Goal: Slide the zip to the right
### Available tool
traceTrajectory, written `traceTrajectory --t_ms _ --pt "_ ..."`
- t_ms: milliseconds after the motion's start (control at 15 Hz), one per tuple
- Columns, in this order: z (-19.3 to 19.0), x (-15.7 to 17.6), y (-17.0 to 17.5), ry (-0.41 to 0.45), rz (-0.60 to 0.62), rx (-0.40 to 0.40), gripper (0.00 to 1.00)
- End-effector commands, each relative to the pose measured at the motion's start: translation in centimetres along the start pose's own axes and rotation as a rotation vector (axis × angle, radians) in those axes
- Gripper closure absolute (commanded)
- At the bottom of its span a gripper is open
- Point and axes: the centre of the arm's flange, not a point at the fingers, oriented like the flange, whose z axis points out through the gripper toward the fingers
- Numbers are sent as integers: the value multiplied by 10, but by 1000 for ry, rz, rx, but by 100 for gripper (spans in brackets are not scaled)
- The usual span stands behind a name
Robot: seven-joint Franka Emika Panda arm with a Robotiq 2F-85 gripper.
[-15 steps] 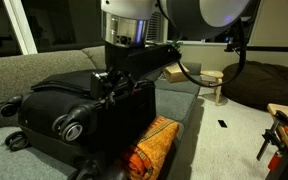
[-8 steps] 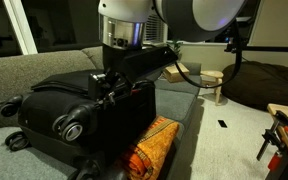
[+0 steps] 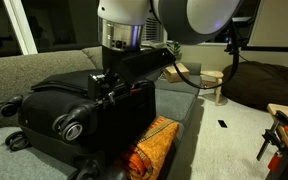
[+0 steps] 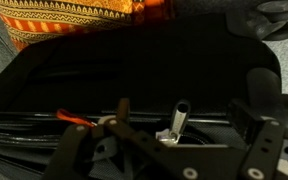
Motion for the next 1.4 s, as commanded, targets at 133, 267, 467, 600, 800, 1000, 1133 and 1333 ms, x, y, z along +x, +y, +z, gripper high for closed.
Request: traceTrajectory --t_ms 133,267,467,600,800,1000,1133,1333 --pt "7 6 5 21 27 -14 30" --pt "7 6 6 23 28 -15 43" --pt "7 7 9 24 31 -18 54" --pt "8 10 14 24 37 -23 57" --pt "9 10 19 23 45 -30 54" --pt "9 9 20 22 46 -33 61" --pt "10 8 21 21 47 -35 77" --pt "10 6 22 20 51 -37 95"
